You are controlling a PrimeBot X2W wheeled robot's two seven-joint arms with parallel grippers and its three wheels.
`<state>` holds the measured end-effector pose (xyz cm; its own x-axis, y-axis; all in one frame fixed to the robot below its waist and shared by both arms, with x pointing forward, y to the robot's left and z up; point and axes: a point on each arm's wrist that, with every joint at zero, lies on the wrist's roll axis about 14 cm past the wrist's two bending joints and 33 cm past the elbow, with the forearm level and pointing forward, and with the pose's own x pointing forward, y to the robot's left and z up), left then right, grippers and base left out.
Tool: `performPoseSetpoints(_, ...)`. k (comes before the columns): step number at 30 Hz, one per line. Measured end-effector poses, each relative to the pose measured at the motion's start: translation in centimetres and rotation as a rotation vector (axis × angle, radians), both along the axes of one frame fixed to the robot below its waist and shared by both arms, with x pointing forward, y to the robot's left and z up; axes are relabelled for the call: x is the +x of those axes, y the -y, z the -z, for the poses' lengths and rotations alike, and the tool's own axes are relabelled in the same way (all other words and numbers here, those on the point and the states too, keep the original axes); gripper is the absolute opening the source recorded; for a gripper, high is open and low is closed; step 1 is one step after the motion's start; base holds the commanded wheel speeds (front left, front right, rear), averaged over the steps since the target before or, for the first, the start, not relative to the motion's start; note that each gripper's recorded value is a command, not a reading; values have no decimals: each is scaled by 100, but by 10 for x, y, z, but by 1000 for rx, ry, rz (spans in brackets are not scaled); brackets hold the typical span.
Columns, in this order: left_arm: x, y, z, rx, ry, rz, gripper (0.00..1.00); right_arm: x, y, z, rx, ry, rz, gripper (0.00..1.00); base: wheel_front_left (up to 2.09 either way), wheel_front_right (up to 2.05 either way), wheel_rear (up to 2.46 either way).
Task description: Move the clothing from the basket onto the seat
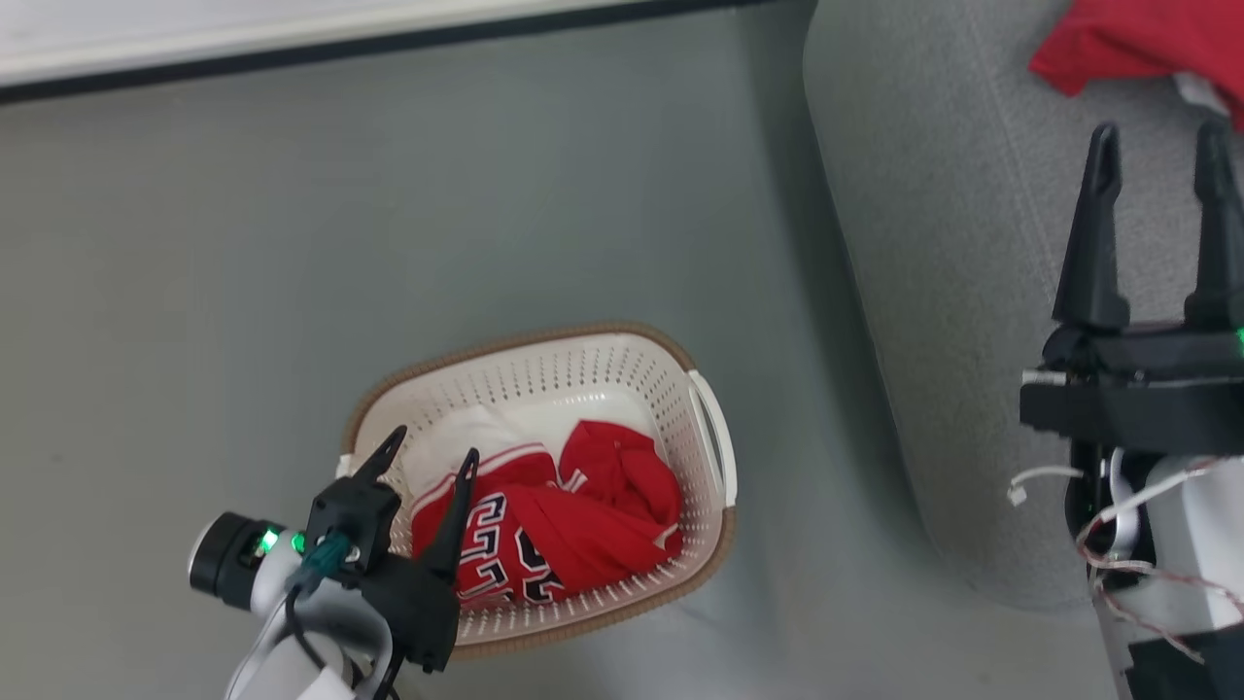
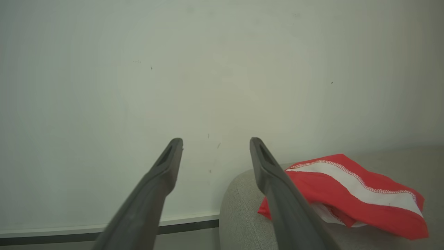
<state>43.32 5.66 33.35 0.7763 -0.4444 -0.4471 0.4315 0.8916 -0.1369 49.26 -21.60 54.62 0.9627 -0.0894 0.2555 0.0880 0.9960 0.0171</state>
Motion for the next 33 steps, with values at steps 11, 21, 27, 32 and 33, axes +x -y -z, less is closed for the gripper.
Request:
performPoseSetpoints(11,-6,29,70,68,-156,163,100,40,5,22,-20,-10,7,100,0,0,0)
performPoseSetpoints(21,-13,46,131,127,-262,311,100,71,-2,60,-18,-45,-11,100,0,0,0)
performPoseSetpoints(27,-27,49,168,168,-332,387,100,79,-4,88,-18,-95,-16,100,0,0,0)
performPoseSetpoints(32,-38,60,187,193,-369,465,100,80,-3,101,-24,-122,-20,100,0,0,0)
performPoseSetpoints(33,-39,62,190,197,-375,481,100,80,-3,103,-26,-126,-19,100,0,0,0)
